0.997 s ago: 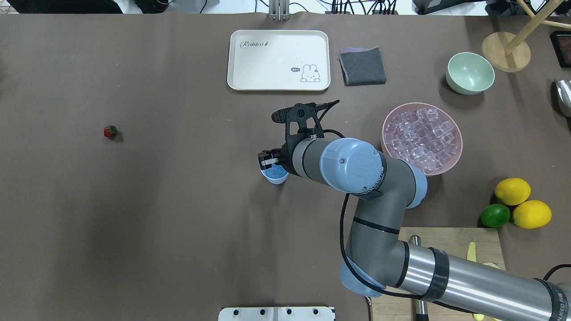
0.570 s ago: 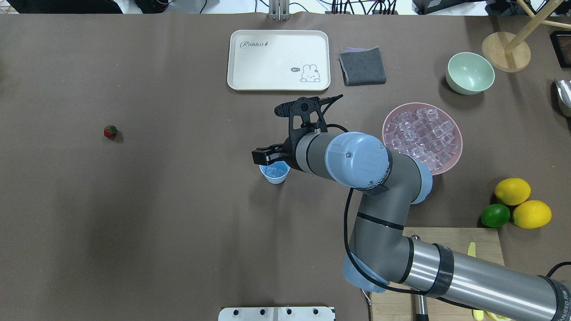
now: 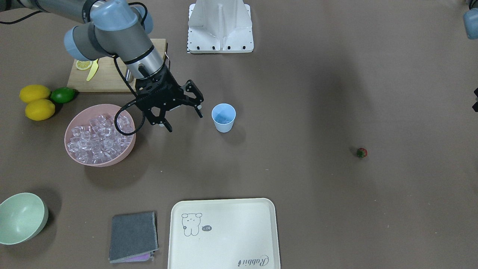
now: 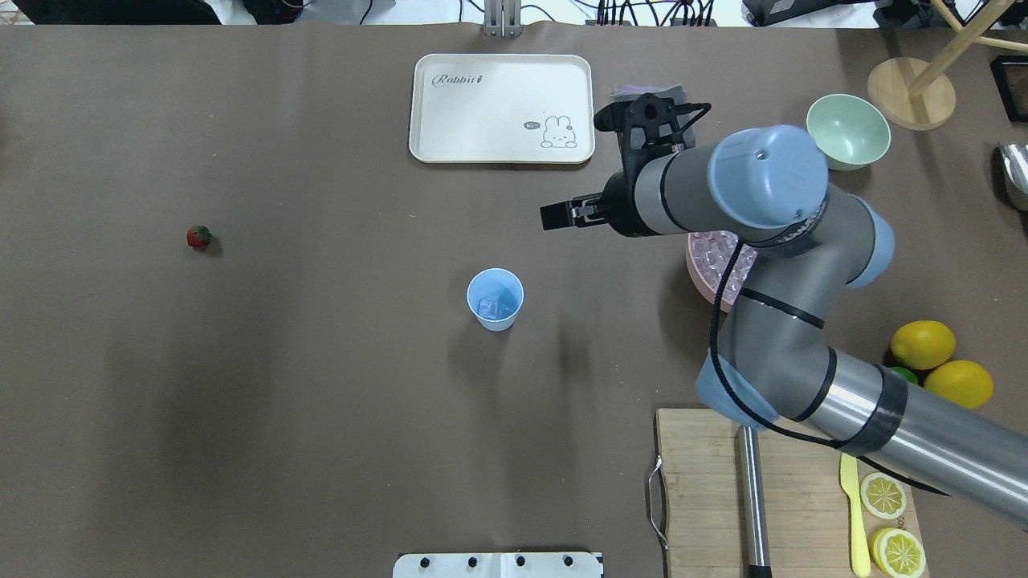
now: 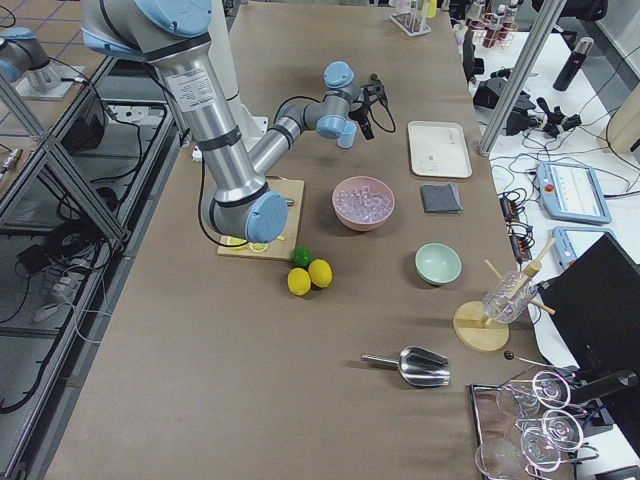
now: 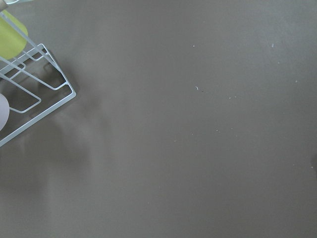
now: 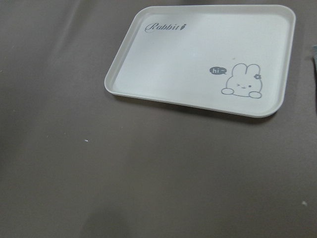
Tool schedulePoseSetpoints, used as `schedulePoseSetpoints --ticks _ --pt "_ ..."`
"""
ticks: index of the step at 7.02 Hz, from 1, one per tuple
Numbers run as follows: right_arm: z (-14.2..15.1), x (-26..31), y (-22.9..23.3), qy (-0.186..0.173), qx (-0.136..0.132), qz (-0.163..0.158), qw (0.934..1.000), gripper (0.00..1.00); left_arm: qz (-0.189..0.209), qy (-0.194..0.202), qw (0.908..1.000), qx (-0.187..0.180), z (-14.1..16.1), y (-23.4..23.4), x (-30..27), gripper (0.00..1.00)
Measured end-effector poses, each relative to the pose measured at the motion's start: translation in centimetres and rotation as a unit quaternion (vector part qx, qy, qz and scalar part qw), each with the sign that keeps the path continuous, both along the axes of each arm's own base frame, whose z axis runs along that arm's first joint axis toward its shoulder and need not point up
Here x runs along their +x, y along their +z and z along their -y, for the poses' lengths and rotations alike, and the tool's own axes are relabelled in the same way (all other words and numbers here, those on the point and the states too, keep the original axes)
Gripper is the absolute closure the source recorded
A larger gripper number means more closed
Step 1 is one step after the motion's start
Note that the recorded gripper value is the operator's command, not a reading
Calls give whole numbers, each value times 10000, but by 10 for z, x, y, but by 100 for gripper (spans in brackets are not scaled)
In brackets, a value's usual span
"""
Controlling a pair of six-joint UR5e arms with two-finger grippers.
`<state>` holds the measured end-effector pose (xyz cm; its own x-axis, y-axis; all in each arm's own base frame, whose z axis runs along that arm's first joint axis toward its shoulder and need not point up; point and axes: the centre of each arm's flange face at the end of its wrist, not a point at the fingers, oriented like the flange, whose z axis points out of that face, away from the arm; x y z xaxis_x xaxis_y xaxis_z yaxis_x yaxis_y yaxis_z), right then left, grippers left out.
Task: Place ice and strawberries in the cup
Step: 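Move the right gripper back over the pink ice bowl, then lower the right gripper into the ice and grasp a cube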
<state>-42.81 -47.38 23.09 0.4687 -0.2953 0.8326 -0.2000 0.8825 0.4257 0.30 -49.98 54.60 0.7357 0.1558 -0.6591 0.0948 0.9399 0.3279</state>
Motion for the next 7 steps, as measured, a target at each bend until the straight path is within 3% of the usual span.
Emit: schedulePoseSetpoints --ticks 3,5,7 --pt "6 71 56 131 -342 -159 9992 2 0 62 10000 54 1 -3 7 2" --pt "9 102 105 329 -604 -447 9966 12 -1 77 9999 95 1 -5 9 2" --pt "6 119 143 401 -720 -749 9938 15 6 69 9999 136 2 -6 9 2"
